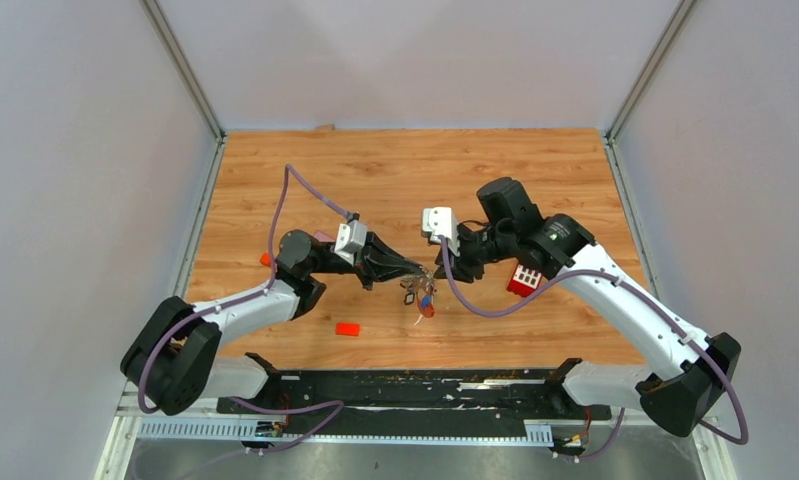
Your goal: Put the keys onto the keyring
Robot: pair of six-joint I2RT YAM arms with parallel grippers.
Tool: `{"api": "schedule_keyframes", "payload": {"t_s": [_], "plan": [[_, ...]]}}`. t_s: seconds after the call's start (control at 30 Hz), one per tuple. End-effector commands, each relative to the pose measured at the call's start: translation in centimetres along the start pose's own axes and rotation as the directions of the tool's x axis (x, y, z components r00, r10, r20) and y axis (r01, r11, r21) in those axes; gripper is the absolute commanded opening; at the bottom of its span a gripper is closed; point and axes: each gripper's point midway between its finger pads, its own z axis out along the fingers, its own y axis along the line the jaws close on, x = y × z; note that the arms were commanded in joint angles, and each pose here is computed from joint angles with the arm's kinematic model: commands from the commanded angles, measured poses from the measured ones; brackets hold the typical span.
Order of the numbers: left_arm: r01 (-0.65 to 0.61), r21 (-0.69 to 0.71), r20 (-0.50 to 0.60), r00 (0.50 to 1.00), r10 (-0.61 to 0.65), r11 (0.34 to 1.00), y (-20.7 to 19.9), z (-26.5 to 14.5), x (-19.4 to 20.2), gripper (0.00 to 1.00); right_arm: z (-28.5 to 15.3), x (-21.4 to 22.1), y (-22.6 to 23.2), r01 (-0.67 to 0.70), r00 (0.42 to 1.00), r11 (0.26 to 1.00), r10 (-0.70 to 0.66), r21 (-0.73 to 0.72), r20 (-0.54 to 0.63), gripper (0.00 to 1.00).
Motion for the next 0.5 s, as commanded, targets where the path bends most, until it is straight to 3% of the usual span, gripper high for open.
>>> {"api": "schedule_keyframes", "payload": {"t_s": [0.0,0.47], "plan": [[-0.057,0.056,0.103,0.993,0.051,0.997,-1.2,0.3,-3.2,0.00,-0.7,-1.5,1.0,0.013,0.995,0.999,-0.008,-0.045,0.104,0.29],[-0.113,0.124,0.061,0.993,0.106,0.986,-1.4,0.4,-1.2,0.00,-2.6,-3.1,3.4,0.089,0.980,0.990,-0.068,-0.105,0.189,0.33]]}}
